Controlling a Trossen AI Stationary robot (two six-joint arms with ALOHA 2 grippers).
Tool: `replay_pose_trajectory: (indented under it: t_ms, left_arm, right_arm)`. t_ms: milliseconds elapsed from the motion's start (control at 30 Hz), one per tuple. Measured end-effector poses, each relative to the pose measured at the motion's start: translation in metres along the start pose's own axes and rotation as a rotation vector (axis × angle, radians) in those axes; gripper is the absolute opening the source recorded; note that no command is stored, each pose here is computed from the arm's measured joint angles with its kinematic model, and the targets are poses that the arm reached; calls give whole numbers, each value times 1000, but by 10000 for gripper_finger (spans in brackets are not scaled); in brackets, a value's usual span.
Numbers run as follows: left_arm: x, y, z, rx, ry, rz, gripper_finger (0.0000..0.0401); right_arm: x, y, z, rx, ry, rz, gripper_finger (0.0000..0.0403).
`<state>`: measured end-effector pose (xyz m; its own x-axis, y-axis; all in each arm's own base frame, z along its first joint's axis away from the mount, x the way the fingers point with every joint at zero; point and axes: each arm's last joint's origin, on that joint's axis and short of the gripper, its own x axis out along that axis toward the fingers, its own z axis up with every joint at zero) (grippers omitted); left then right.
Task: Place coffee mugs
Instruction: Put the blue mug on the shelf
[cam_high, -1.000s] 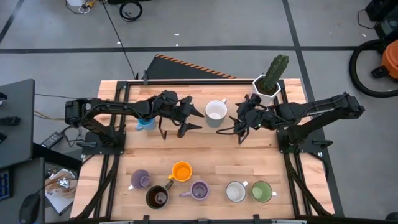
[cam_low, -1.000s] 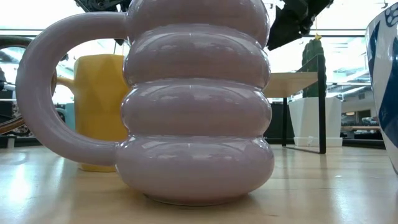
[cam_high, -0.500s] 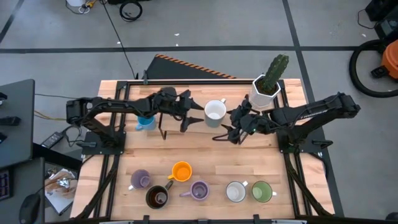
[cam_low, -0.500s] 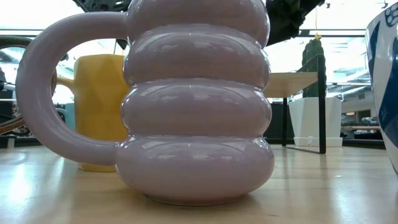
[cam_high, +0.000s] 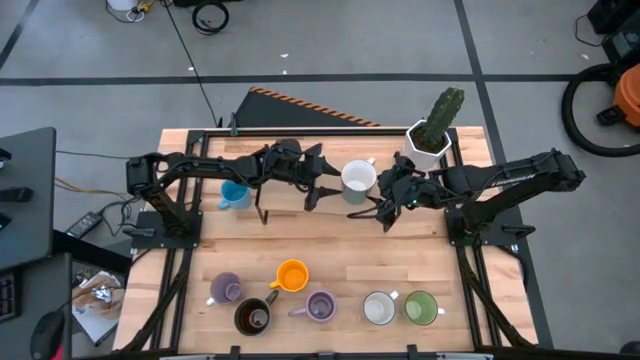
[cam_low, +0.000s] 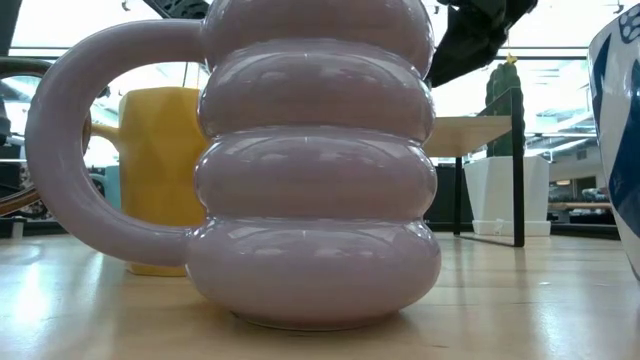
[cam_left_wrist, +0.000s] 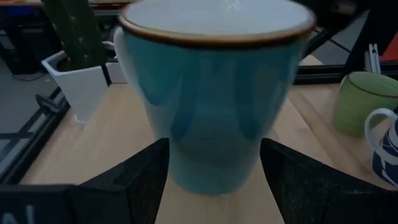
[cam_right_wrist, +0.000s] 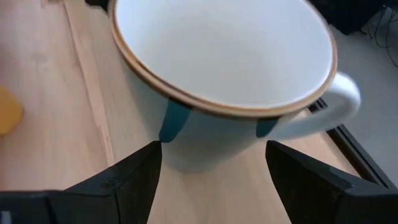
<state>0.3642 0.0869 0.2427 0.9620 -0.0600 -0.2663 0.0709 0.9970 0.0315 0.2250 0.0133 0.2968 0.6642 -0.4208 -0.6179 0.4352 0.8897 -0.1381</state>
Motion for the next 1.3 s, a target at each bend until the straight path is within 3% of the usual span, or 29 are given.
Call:
replay_pose_trajectory:
  t_ms: [567, 867, 1300]
  left_arm:
    - [35, 13, 11, 41, -19, 48, 258]
    - [33, 25, 19, 56, -34, 105, 258]
    - [33, 26, 19, 64, -40, 80, 258]
  right_arm:
    - [-23, -26, -11, 13, 62, -46, 288]
    - [-17, -38, -10, -2, 104, -57, 288]
    - [-8, -62, -8, -60, 155, -67, 288]
